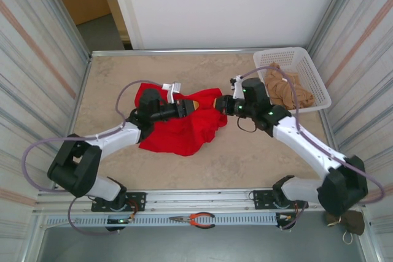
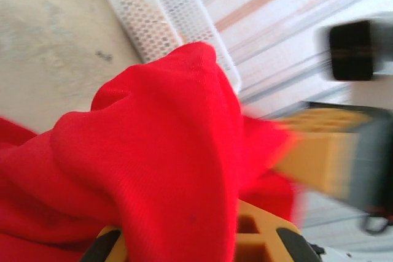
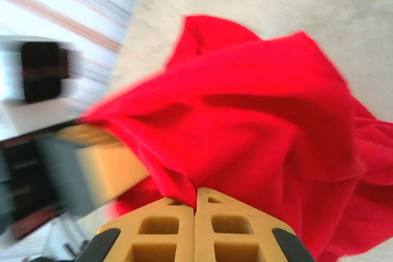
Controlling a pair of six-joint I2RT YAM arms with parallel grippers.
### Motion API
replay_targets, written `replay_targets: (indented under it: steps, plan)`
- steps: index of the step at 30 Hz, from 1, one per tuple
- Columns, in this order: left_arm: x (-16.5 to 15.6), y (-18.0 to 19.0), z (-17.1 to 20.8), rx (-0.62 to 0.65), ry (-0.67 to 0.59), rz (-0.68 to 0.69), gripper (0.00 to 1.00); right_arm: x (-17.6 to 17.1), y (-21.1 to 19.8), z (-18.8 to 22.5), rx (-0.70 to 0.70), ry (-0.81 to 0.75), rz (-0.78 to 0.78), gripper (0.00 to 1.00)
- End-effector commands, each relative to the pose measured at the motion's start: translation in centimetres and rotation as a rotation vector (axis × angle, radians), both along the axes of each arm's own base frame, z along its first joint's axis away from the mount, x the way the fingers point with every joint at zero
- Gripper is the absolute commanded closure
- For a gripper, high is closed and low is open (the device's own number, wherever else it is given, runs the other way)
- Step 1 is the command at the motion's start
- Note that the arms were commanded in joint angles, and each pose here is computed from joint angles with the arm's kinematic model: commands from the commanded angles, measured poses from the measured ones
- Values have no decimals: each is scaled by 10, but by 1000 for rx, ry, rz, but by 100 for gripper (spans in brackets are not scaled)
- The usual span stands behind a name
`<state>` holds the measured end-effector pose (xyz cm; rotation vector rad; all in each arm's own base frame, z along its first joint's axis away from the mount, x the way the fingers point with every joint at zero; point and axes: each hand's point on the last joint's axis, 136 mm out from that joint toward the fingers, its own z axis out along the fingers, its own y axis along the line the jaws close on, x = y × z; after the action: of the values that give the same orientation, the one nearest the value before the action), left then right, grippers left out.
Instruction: Fold the inside-out t-shirt
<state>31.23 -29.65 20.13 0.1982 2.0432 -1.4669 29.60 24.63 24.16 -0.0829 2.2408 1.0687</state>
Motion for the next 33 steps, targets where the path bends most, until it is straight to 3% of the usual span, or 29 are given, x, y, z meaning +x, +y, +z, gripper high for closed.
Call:
replay_targets:
  steps: [1, 4, 5, 8, 11, 19, 24, 33]
  plan:
    - [12, 12, -38, 44, 89, 56, 100, -29, 3, 64, 154, -127, 112, 100]
    - [19, 8, -52, 46, 123, 48, 100, -41, 4, 87, 258, -186, 169, 100]
    - [20, 5, -54, 43, 128, 35, 94, -44, 6, 90, 292, -197, 192, 100]
    - [21, 2, -51, 33, 124, 23, 55, -40, 6, 88, 346, -218, 225, 100]
    - [13, 8, -35, 32, 72, 33, 40, -32, 0, 75, 348, -215, 237, 100]
    - [-13, 25, 4, 174, -65, 78, 33, -24, -18, 53, 336, -175, 206, 100]
    - [-6, 21, 6, 321, -110, 44, 32, -26, -19, 52, 322, -176, 208, 100]
    - [16, -11, -14, 521, -167, -176, 28, -25, -16, 51, 314, -166, 209, 100]
